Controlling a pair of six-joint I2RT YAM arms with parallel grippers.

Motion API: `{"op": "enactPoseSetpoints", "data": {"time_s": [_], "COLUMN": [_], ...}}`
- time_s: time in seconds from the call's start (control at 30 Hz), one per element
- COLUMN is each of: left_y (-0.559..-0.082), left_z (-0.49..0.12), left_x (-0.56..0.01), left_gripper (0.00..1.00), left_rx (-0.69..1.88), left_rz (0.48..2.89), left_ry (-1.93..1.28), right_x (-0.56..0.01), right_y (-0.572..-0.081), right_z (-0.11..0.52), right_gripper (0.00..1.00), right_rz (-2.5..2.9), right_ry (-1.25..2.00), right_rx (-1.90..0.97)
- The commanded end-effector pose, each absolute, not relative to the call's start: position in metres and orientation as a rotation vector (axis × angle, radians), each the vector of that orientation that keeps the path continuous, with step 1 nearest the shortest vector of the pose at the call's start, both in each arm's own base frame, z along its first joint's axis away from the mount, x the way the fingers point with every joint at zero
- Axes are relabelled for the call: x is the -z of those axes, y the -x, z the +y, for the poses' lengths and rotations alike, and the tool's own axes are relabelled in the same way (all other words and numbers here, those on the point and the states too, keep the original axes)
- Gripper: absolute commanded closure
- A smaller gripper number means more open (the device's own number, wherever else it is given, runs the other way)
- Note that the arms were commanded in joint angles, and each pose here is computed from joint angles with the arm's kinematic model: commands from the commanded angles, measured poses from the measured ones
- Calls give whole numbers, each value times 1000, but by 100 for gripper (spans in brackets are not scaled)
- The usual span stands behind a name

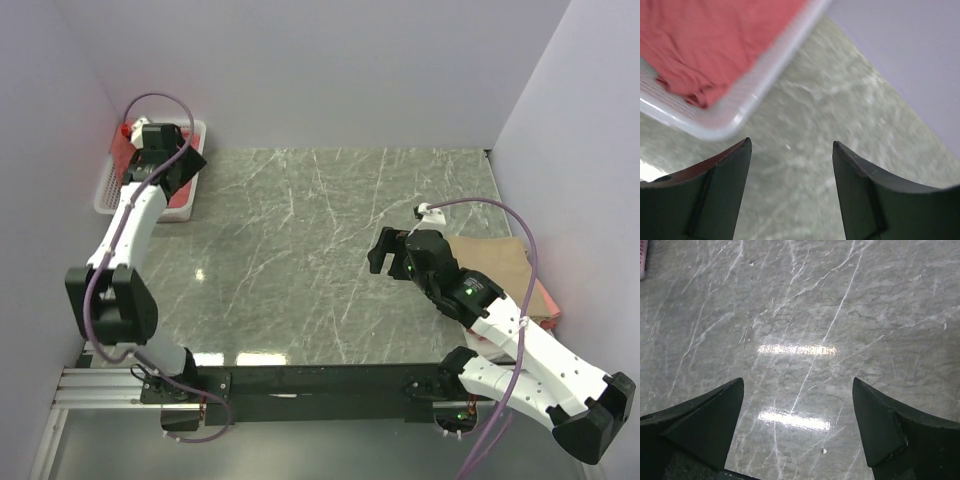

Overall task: Fold and stack the t-shirts
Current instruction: Grab the tshirt from the pile

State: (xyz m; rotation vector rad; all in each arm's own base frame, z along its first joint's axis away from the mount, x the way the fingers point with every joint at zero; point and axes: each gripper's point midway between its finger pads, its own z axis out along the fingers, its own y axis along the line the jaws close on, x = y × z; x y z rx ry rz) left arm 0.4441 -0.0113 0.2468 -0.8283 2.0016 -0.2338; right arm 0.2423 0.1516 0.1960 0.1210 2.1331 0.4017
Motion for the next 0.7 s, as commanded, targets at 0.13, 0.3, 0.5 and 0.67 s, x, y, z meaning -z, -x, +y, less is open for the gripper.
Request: {"op": "enactPoseSetpoints", "data": {"time_s": [0.13, 0.3, 0.5, 0.67], "left_y": [-504, -538, -568, -581], "left_z": [92, 120, 137, 145], "left_x": [-215, -180, -134, -98], "left_gripper": [29, 29, 30, 30], "left_rx": [18, -48, -78, -83], "left_rz": [1941, 1982, 2042, 2079], "left_ry": [1088, 1133, 1151, 1164], "right_x": [-228, -226, -220, -217], "right_y": [-240, -239, -239, -242], "right_z": [157, 160, 166, 167], "right_gripper": [5, 5, 5, 5], "right_rz": [2052, 2055, 2072, 2082], "right_ry": [-95, -81, -55, -53], "right_rx": [-485, -498, -514, -504]}}
